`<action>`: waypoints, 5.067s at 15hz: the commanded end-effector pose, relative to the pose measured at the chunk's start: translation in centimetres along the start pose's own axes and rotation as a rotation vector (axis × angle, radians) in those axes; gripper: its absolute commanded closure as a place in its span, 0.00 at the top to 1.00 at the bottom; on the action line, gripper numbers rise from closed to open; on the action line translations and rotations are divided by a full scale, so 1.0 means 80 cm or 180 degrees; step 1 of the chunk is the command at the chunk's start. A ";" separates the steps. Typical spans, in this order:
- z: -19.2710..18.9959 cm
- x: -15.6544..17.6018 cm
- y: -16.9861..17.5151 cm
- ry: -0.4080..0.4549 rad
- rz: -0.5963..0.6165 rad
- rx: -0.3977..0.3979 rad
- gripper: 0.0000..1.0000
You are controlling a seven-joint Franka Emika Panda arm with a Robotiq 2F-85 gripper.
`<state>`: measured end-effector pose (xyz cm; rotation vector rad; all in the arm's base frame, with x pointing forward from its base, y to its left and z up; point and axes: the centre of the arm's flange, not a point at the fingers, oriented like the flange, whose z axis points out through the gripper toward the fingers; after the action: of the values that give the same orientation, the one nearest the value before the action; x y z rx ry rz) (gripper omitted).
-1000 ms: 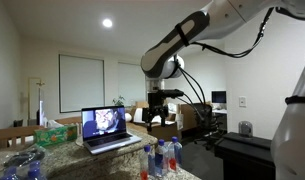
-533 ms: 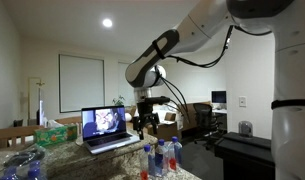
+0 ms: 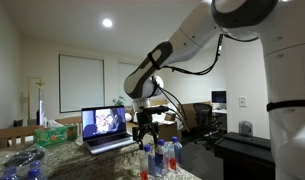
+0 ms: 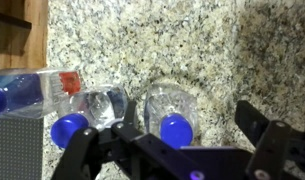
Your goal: Move the three bottles to the left, one at a time
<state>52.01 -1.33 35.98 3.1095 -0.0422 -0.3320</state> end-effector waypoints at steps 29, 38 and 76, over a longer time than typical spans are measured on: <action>-0.072 0.037 -0.096 -0.0148 0.0424 -0.0135 0.15; -0.126 0.063 -0.336 -0.0475 -0.0527 -0.0419 0.14; -0.177 0.003 0.025 0.0435 0.0334 -0.0024 1.00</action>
<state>58.46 2.44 52.04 3.0775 -0.1033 -0.1946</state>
